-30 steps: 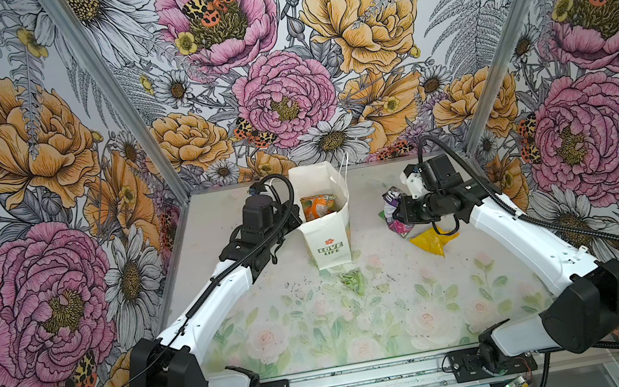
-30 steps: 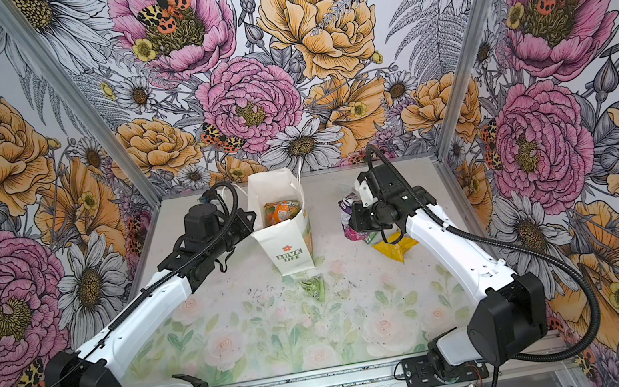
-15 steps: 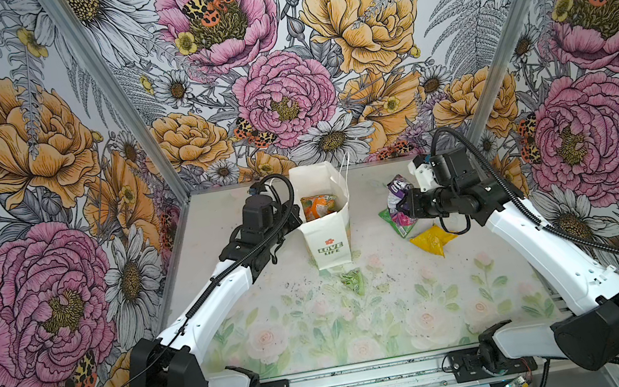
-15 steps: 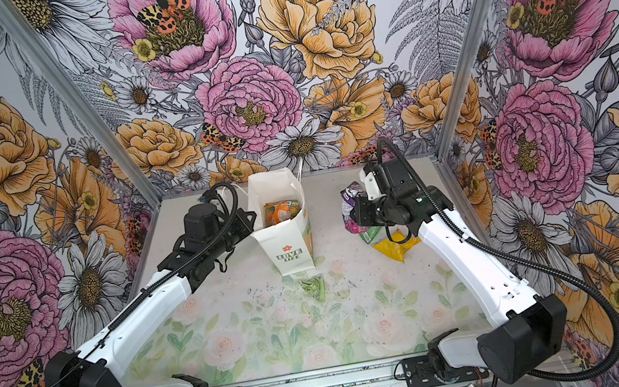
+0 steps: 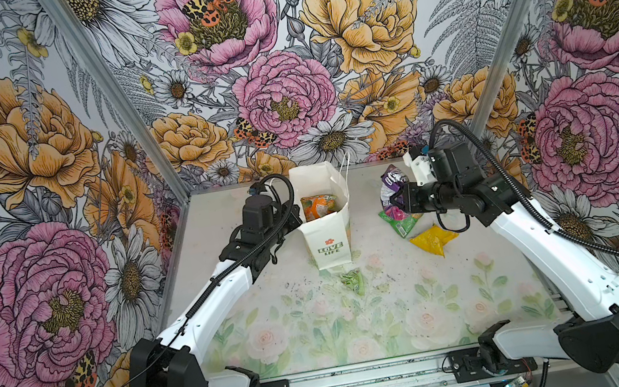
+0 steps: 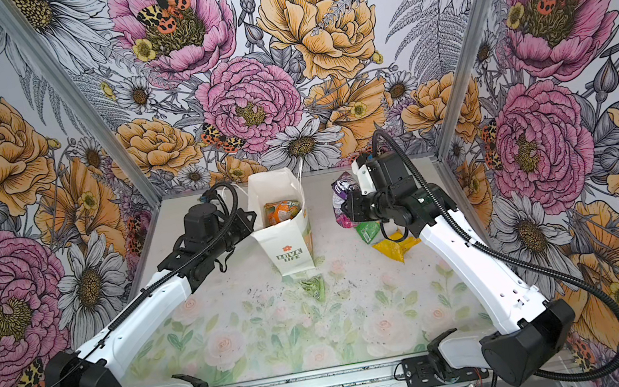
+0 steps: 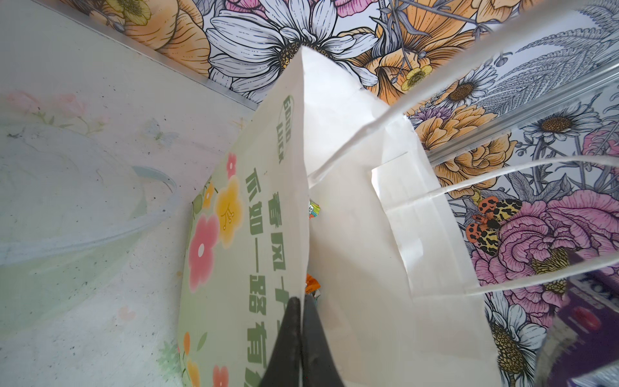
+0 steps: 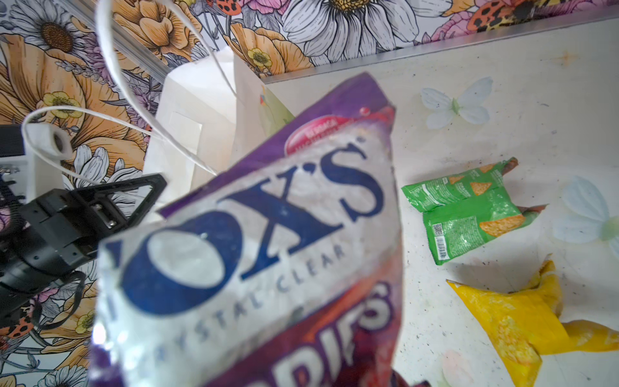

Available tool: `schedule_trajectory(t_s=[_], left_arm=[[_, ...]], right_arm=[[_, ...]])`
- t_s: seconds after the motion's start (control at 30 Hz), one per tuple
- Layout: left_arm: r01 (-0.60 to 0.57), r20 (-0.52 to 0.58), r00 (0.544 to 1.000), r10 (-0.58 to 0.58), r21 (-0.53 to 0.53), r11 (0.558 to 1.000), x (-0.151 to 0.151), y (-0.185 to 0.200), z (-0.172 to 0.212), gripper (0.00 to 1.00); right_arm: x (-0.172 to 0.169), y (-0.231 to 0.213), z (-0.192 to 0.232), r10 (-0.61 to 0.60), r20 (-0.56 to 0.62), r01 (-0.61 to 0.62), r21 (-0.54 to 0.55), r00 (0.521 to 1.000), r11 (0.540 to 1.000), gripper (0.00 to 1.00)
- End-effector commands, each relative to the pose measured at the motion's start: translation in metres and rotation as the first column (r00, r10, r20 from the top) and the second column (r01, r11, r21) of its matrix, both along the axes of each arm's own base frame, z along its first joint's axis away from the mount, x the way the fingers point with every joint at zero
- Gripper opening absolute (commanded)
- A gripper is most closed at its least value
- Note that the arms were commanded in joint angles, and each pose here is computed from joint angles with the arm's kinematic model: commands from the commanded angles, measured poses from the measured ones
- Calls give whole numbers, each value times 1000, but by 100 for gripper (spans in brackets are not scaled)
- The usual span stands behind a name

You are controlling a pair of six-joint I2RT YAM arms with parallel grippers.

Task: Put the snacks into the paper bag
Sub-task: 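Grasp and lift the purple FOX'S bag with the right gripper, then carry the FOX'S bag over the paper bag held by the left gripper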

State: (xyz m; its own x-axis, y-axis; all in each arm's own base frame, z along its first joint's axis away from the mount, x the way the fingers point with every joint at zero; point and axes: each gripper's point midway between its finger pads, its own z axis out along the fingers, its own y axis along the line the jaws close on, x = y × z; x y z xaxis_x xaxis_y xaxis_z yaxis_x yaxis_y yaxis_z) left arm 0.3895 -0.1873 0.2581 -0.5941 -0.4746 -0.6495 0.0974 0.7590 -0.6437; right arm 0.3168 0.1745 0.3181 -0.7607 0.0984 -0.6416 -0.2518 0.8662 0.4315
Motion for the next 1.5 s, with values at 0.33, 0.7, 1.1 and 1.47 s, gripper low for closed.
schedule_trajectory(t_s=[0.33, 0.7, 1.1, 1.47], left_arm=[[9, 55, 998, -8, -18, 1000, -3, 3, 18, 0], [13, 46, 999, -12, -21, 1000, 2, 1, 14, 0], [4, 45, 999, -4, -18, 1000, 1, 3, 13, 0], [-3, 48, 999, 4, -16, 1000, -2, 6, 15, 0]], right_arm=[[6, 32, 75, 21, 179, -32, 55, 984, 998, 0], [7, 55, 100, 32, 230, -48, 65, 973, 997, 0], [12, 94, 104, 81, 244, -96, 51, 966, 994, 0], [12, 131, 103, 128, 263, -137, 16, 956, 990, 0]])
